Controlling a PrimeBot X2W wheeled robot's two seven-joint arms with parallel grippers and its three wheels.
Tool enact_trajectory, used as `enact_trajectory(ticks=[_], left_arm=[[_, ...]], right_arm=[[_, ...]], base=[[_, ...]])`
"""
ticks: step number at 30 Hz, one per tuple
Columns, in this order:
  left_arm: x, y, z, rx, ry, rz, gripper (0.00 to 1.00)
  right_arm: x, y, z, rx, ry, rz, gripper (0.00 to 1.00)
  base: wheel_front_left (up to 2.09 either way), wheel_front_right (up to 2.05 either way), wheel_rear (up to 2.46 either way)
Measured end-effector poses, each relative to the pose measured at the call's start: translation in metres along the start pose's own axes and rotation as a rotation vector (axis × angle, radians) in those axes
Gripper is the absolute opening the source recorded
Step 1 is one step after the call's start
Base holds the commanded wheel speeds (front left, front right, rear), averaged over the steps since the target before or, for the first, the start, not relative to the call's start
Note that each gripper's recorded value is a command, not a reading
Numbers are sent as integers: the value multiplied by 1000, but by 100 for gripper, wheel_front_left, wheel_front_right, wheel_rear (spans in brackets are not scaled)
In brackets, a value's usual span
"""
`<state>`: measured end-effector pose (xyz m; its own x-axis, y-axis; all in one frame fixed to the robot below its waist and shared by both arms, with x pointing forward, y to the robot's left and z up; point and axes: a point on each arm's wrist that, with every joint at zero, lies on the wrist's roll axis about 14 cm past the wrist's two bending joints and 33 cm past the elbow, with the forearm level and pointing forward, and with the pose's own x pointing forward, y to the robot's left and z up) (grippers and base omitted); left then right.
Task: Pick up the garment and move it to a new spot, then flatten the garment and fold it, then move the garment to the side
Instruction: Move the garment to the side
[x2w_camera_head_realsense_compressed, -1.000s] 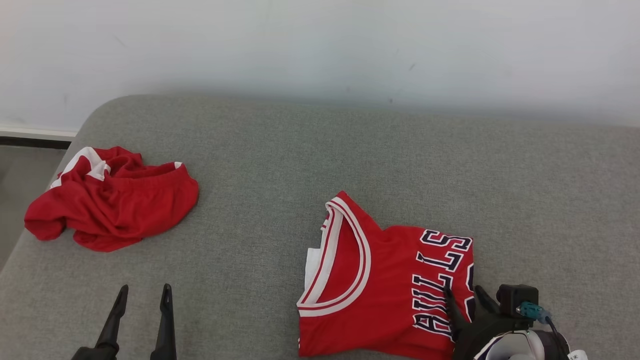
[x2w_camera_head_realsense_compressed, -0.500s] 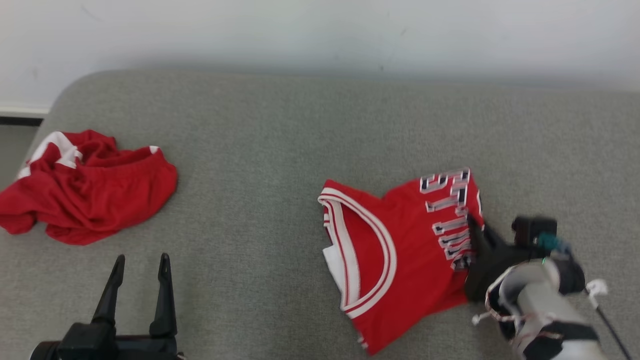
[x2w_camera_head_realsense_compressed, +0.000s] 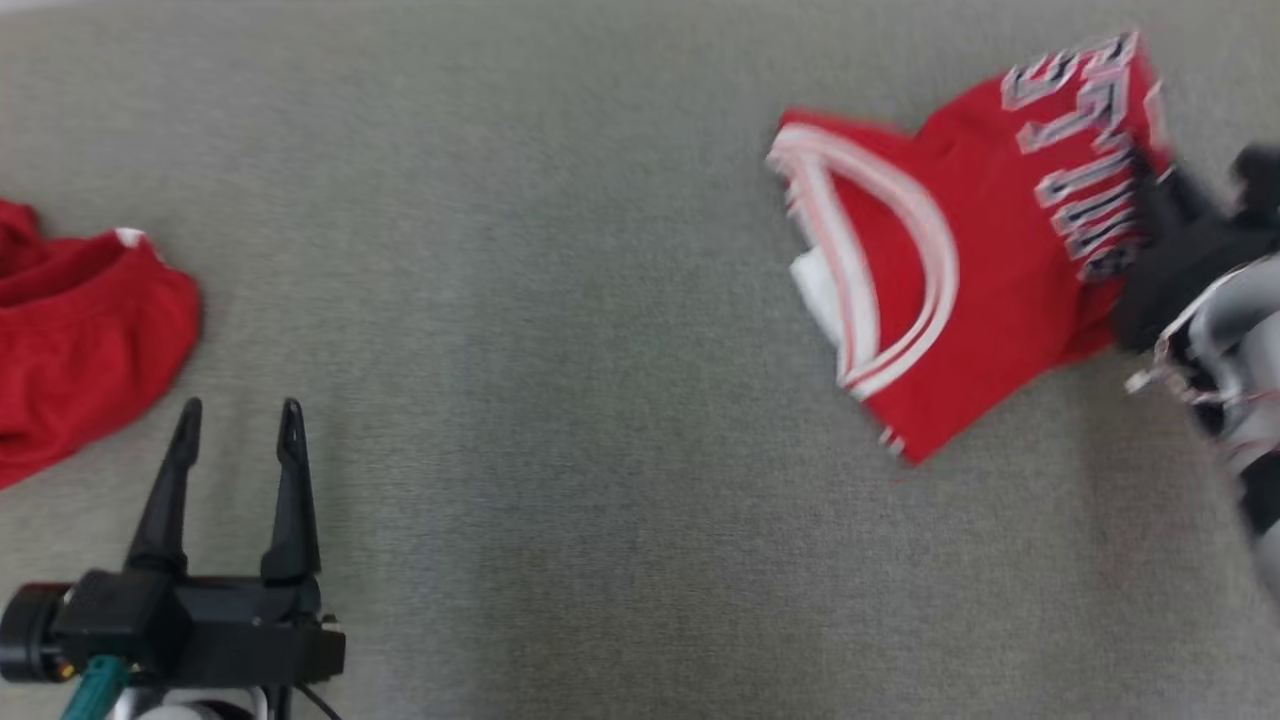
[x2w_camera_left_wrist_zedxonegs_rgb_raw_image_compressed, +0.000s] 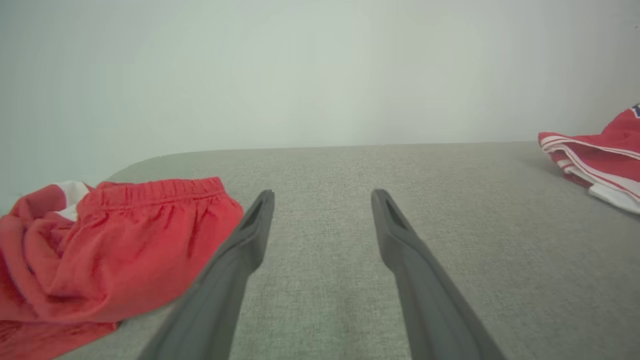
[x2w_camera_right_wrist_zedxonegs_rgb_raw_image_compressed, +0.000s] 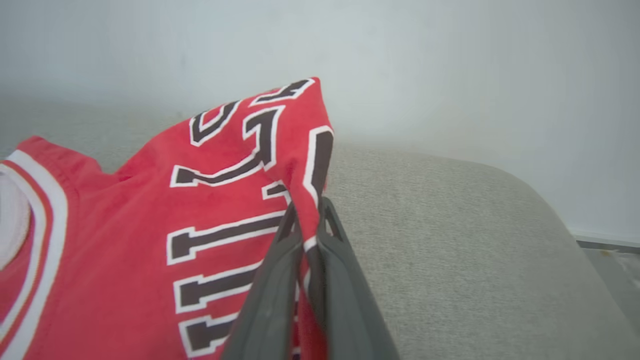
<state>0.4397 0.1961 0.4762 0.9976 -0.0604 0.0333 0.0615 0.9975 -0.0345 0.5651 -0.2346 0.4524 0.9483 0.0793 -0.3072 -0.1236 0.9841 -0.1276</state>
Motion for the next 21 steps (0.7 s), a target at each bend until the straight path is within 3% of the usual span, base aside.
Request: enact_trajectory(ticks=[12, 21], left_arm=[[42, -22, -33, 9, 24, -91, 100], [55, -34, -50, 2, 42, -134, 100]], right_arm=[[-2, -118, 22, -126, 23, -210, 0], [-9, -172, 29, -225, 76, -310, 0]], base=[[0, 0, 0], [0, 0, 0]])
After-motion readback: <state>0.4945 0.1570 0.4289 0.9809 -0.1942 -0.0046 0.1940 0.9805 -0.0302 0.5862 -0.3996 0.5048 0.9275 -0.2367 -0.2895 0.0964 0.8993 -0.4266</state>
